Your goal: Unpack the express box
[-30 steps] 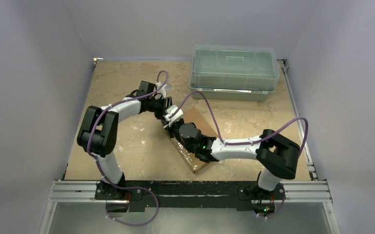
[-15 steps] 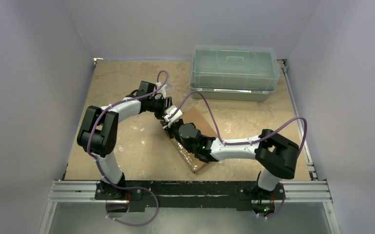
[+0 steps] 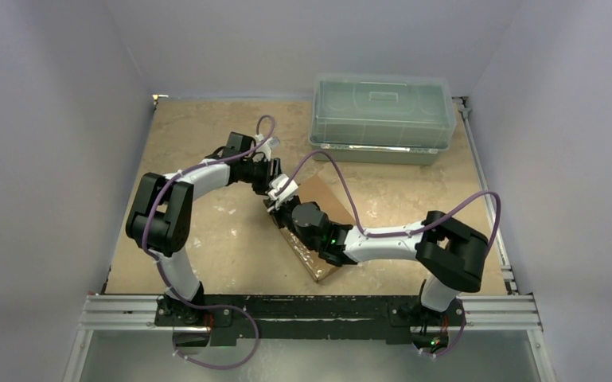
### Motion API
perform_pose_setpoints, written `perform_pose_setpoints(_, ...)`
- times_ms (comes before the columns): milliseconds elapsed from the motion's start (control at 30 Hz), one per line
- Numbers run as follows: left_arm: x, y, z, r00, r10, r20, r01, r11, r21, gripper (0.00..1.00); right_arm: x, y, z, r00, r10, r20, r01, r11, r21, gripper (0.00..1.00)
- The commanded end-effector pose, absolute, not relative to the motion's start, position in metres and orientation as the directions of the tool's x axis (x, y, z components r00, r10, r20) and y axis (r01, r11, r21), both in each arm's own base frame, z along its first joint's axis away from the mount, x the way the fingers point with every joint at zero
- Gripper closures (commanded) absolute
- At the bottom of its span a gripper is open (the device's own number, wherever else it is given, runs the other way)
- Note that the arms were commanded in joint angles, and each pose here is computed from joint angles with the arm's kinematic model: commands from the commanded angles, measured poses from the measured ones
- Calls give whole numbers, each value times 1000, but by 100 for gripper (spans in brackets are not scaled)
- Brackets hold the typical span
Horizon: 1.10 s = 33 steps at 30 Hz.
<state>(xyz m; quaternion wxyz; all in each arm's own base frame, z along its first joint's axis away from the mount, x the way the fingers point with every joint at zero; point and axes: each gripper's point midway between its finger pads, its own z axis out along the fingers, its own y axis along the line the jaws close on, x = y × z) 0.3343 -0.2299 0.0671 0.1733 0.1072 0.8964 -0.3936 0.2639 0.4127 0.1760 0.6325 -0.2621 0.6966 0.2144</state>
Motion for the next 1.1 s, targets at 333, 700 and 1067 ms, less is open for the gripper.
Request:
perform_pose_setpoints(333, 346, -223, 68, -907, 32, -420, 322, 695, -643, 52, 255, 399, 167, -104, -109, -988, -635, 772, -18, 100)
perform_pose_setpoints(700, 379, -153, 131, -846, -294, -444, 3, 831, -556, 34, 251, 404, 178, -64, -66, -996, -669, 743, -6, 100)
perform_pose_setpoints(1067, 295, -153, 144, -810, -551, -203, -247, 633, -734, 37, 252, 397, 184, -47, -65, -997, -654, 757, -18, 100)
